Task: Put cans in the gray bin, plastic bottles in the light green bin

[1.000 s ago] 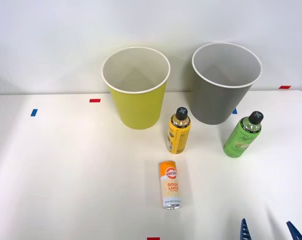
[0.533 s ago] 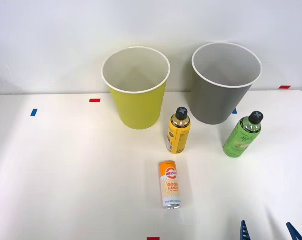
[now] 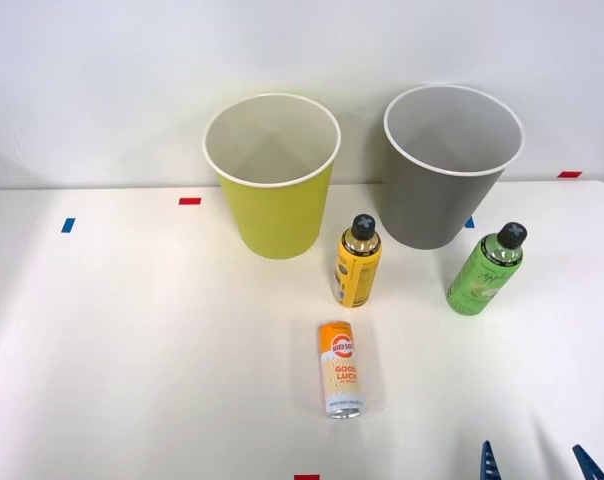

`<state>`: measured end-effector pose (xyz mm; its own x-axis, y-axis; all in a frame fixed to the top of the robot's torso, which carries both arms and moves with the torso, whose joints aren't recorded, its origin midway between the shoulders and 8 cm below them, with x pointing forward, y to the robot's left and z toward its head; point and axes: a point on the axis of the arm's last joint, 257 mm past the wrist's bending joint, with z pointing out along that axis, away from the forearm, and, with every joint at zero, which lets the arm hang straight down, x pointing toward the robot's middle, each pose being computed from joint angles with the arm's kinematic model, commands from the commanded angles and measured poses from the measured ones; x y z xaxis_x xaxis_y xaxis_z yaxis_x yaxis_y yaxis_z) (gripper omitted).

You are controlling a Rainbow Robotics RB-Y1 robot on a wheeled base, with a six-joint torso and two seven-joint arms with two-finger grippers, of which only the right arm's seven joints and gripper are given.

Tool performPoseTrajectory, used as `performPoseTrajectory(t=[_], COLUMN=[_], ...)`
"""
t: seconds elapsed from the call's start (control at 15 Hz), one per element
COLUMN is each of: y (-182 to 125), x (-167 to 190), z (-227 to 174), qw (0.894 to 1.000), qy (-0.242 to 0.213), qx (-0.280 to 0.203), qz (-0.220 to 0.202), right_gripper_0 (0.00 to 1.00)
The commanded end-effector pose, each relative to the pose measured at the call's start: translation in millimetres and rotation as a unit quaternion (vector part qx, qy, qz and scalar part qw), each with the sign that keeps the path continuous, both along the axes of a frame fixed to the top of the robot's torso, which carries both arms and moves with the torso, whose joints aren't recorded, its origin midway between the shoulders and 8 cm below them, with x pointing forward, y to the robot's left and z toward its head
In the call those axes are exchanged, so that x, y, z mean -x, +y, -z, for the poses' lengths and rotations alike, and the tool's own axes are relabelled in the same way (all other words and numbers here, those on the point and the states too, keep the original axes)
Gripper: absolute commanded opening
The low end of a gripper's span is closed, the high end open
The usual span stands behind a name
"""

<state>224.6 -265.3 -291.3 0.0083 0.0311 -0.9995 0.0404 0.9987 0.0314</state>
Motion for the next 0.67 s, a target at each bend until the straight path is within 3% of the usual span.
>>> performPoseTrajectory(t=[0.07,0.67], y=[0.0,0.0], x=[0.0,0.0], z=[0.0,0.0], qw=[1.0,1.0], qy=[0.0,0.0], qx=[0.0,0.0], qz=[0.0,0.0], right_gripper_0=[1.0,1.0])
